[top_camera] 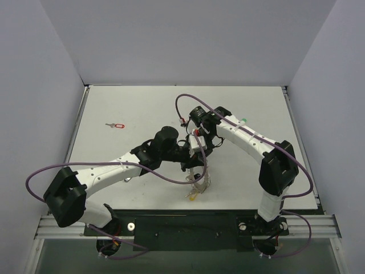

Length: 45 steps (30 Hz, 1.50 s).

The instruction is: Put the keys on the keyring

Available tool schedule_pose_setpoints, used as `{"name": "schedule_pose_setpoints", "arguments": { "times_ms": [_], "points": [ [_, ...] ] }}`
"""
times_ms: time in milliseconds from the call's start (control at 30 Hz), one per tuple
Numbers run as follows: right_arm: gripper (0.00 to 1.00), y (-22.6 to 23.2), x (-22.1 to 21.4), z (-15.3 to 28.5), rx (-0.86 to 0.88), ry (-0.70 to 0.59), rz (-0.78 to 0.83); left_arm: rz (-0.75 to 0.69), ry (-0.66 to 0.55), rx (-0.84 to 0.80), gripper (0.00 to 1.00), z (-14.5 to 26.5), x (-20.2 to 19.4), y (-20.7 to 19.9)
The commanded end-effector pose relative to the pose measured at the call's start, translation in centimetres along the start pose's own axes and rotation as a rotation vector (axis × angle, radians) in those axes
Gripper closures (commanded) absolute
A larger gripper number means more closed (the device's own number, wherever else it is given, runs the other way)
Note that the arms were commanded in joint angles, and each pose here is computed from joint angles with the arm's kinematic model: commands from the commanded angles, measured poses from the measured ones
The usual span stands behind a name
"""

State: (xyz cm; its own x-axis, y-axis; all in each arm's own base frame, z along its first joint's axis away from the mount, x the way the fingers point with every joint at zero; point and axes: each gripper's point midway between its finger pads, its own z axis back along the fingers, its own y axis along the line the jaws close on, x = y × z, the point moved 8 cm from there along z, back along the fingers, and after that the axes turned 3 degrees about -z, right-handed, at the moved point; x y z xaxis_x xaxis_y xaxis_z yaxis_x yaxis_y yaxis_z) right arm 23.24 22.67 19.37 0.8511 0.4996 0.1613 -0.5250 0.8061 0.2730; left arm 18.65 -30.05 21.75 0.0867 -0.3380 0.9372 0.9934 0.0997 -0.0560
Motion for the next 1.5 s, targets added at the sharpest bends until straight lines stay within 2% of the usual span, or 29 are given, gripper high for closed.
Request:
{"name": "schedule_pose_setpoints", "arguments": {
  "times_ms": [0,67,133,200,300,400,467,600,700,900,1000,1133,1233,1467],
  "points": [
    [1.00,-0.4,-0.2,1.4,0.026,0.000,-0.040,-0.045,-0.056,0.067,1.00,-0.1,2.3,0.9],
    [1.00,-0.8,-0.2,1.8,0.047,-0.015,-0.056,-0.036,-0.082,0.094,1.00,0.0,2.6,1.1],
    [1.00,-1.5,0.0,2.3,0.062,-0.038,-0.080,-0.018,-0.111,0.112,0.94,0.2,2.9,1.1],
    [1.00,-2.2,0.1,3.0,0.078,-0.064,-0.106,0.001,-0.151,0.129,0.74,0.3,3.3,1.1],
    [1.00,-3.8,0.3,4.1,0.080,-0.107,-0.157,0.054,-0.215,0.137,0.56,0.9,3.7,0.6],
    [1.00,-5.1,0.1,5.0,0.080,-0.142,-0.190,0.071,-0.289,0.172,0.32,1.9,4.5,0.7],
    [1.00,-6.2,0.0,5.6,0.079,-0.164,-0.225,0.091,-0.331,0.194,0.25,2.7,5.0,0.7],
    [1.00,-8.7,-0.4,6.8,0.050,-0.214,-0.285,0.085,-0.377,0.259,0.24,4.9,5.6,0.6],
    [1.00,-11.3,-1.0,8.7,0.013,-0.276,-0.355,0.082,-0.347,0.324,0.24,6.4,4.7,1.1],
    [1.00,-16.4,-2.7,15.3,-0.147,-0.438,-0.442,0.101,-0.137,0.458,0.24,9.6,1.1,1.8],
    [1.00,-19.2,-4.1,18.4,-0.304,-0.462,-0.449,0.049,-0.038,0.507,0.23,11.2,0.0,1.6],
    [1.00,-21.8,-4.8,20.9,-0.574,-0.434,-0.403,0.003,0.060,0.581,0.23,12.8,-1.9,1.4],
    [1.00,-24.8,-4.7,21.0,-0.777,-0.334,-0.381,0.000,0.039,0.621,0.20,13.1,-2.8,1.5],
    [1.00,-29.7,-2.3,16.5,-1.075,-0.098,-0.286,0.009,0.051,0.625,0.20,13.2,-3.8,1.5]
  ]
}}
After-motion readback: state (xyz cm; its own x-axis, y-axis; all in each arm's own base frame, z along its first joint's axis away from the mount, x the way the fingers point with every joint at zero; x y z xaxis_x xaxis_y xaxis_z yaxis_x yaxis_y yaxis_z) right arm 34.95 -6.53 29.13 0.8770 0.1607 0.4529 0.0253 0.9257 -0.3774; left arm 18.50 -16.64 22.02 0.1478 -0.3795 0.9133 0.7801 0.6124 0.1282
